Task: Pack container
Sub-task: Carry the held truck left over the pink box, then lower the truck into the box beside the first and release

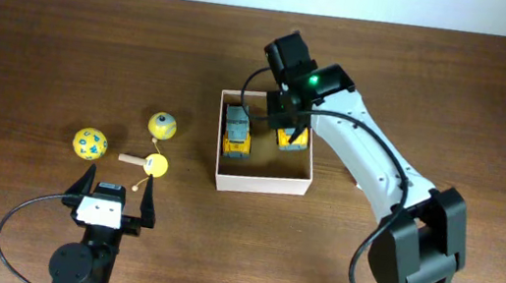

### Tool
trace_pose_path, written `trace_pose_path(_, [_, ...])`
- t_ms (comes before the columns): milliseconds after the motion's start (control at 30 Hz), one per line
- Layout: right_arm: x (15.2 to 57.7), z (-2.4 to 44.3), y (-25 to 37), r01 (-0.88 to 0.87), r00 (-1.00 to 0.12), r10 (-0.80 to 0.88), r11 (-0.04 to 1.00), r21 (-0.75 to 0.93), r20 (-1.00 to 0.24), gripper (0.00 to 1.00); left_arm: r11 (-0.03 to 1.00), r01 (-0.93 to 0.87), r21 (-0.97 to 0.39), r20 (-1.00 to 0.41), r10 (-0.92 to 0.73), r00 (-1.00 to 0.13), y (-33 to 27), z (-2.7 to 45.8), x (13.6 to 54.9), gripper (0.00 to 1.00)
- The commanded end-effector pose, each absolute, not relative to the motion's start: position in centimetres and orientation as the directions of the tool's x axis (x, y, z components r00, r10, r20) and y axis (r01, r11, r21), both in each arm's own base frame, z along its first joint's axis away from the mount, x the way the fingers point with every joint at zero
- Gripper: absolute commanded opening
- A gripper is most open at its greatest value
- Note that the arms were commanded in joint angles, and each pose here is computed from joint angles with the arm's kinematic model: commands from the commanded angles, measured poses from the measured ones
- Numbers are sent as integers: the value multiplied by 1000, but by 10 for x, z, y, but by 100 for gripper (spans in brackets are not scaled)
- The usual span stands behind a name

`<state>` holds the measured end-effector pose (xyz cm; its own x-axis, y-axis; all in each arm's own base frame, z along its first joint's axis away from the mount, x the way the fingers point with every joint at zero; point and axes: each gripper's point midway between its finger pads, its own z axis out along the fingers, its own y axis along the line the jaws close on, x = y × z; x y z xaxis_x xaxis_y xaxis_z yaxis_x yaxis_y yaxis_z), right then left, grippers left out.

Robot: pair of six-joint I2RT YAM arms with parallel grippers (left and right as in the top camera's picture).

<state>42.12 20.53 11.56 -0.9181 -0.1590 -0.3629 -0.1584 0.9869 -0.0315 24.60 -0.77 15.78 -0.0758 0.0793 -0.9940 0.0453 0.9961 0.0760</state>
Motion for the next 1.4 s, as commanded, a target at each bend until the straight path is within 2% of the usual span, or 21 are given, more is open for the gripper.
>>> trace_pose_path(0, [423, 106, 202, -136, -917, -142, 990, -42, -373, 39, 996, 46, 81, -994, 84, -73, -8, 157, 246, 99])
trace_pose_path(200, [429, 91, 205, -135, -904, -135, 990, -29, -405, 42, 996, 46, 81, -994, 84, -73, -8, 157, 246, 99])
trace_pose_path(733, [431, 73, 205, -130, -895, -129, 991, -26, -428, 43, 996, 46, 81, -994, 84, -73, -8, 157, 246, 99])
trace_pose_path(933, [432, 73, 205, -130, -893, -128, 991, -25, -432, 62, 996, 46, 81, -994, 84, -73, -8, 157, 246, 99])
trace_pose_path(1233, [434, 76, 208, -141, -888, -135, 990, -18, -439, 63, 996, 46, 81, -994, 84, -73, -8, 157, 246, 99])
trace_pose_path(1367, [432, 90, 220, -197, -882, -167, 980, 24, -441, 63, 996, 46, 81, -994, 84, -73, -8, 157, 246, 99])
